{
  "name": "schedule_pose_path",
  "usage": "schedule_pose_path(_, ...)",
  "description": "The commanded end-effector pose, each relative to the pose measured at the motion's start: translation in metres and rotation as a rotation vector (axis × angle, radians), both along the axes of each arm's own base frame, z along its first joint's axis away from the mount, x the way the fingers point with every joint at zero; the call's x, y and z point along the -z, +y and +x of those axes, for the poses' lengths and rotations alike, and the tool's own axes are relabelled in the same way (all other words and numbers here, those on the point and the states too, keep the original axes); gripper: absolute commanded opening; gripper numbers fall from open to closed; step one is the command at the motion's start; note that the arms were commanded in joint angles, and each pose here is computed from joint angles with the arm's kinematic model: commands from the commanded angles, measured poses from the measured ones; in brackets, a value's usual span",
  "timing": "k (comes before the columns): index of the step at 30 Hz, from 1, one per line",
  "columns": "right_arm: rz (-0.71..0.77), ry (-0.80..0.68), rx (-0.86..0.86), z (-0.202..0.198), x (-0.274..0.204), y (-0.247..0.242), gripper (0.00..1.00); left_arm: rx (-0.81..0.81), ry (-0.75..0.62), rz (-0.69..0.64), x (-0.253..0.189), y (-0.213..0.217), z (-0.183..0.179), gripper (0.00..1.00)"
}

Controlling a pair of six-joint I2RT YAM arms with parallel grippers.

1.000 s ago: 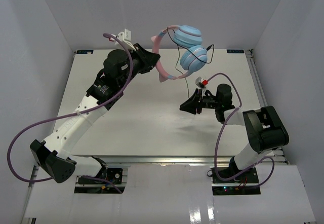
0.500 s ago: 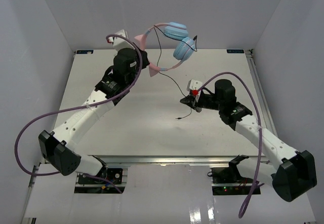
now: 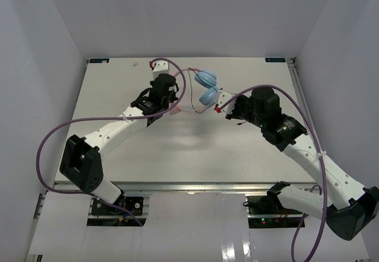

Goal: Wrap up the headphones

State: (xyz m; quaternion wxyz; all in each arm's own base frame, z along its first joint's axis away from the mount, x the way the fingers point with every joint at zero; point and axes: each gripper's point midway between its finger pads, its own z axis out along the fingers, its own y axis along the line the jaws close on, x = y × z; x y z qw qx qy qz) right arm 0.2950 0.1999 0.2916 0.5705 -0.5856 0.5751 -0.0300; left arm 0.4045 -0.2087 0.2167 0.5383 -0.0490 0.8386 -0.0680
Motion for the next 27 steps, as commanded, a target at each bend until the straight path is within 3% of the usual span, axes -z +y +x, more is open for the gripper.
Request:
schedule_pose_path(1,-0.078,-0.138,0.088,0.020,-0.030,-0.015,0.10,0.171,-0.039,-0.065,-0.015,-0.028,-0.006,0.00)
schedule_pose_path(6,-0.110,-0.149,0.053,0.027,-0.017,-0.006,0.16,0.422,0.024,-0.073,0.004,-0.058,-0.033,0.00)
schedule_pose_path(15,-0.098,-0.100,-0.039,0.030,0.005,0.009,0.23,0.835,-0.039,-0.160,-0.005,-0.088,-0.102,0.00)
schedule_pose_path(27,0.179,0.238,-0.208,0.012,0.045,0.005,0.21,0.898,-0.195,-0.252,-0.065,-0.082,-0.131,0.00)
